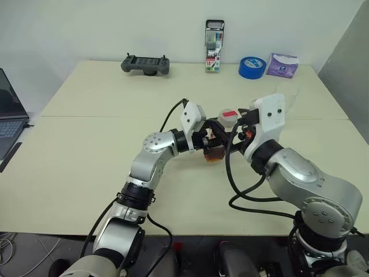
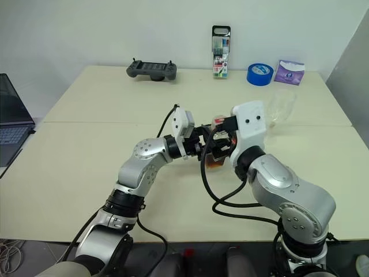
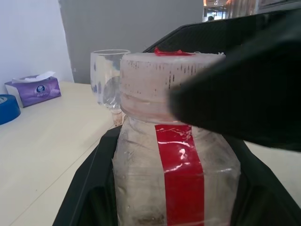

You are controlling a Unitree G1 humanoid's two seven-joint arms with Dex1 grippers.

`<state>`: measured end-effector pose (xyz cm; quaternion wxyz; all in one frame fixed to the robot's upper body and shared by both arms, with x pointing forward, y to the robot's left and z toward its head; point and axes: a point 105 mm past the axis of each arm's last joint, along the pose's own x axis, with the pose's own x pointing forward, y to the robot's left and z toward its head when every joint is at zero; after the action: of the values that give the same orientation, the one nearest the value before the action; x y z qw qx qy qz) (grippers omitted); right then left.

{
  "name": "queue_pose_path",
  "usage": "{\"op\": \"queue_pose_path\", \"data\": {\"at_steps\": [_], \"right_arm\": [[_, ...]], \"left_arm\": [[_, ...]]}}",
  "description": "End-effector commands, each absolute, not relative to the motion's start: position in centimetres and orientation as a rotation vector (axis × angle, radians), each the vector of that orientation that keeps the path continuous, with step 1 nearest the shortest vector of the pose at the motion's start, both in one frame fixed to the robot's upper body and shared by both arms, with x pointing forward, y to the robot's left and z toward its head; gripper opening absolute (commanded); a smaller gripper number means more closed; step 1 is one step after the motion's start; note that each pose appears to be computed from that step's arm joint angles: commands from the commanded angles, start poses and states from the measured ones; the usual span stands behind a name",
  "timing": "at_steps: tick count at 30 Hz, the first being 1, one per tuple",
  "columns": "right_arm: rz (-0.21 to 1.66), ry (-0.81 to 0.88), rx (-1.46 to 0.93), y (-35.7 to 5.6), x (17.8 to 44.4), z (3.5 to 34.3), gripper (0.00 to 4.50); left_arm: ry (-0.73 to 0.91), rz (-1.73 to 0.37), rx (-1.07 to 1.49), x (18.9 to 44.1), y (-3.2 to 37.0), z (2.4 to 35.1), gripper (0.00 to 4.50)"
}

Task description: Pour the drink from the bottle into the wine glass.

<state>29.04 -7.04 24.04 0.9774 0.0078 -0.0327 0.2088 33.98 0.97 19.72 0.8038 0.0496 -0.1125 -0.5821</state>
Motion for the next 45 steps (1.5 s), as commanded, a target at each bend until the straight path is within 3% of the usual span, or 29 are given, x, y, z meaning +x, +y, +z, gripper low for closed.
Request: {"op": "queue_pose_path", "data": {"at_steps": [1,9,13,15,18,20,25,31,32,36,39,45], "right_arm": [[0.432,-0.139,0.058,-7.0,28.8,25.6,4.33],[0.445,-0.135,0.092,-6.8,29.1,25.5,1.89],[0.492,-0.157,0.072,-6.7,29.1,26.0,1.90],[0.710,-0.129,0.025,-5.7,28.2,25.7,1.90],[1.175,-0.047,-0.064,-5.0,24.7,24.4,1.90],[1.292,-0.025,-0.074,-5.8,24.4,24.2,1.90],[1.379,-0.019,-0.123,-6.5,24.3,23.8,1.90],[1.330,-0.038,-0.116,-6.9,25.0,24.0,1.90],[1.332,-0.051,-0.104,-6.9,25.0,24.4,2.66],[1.301,-0.092,-0.107,-6.8,24.8,25.3,3.67],[1.179,-0.119,-0.154,-7.3,25.7,25.8,4.49],[0.937,-0.136,-0.195,-8.1,27.2,26.4,4.50]], "left_arm": [[-0.333,-1.266,0.135,33.0,0.6,21.7,2.16],[-0.323,-1.249,0.127,32.6,0.9,21.3,2.16],[-0.321,-1.241,0.125,32.7,1.0,21.3,2.16],[-0.318,-1.234,0.112,32.9,1.1,21.5,2.16],[-0.314,-1.241,0.103,32.8,1.0,21.5,2.15],[-0.310,-1.260,0.103,32.5,0.7,21.4,2.15],[-0.309,-1.260,0.106,32.2,0.9,21.5,2.14],[-0.297,-1.234,0.104,32.2,1.4,21.3,2.14],[-0.296,-1.233,0.104,32.2,1.5,21.3,2.14],[-0.294,-1.234,0.102,32.4,1.4,21.3,2.14],[-0.295,-1.239,0.101,32.5,1.3,21.3,2.13],[-0.287,-1.220,0.060,33.0,1.5,21.4,2.13]]}}
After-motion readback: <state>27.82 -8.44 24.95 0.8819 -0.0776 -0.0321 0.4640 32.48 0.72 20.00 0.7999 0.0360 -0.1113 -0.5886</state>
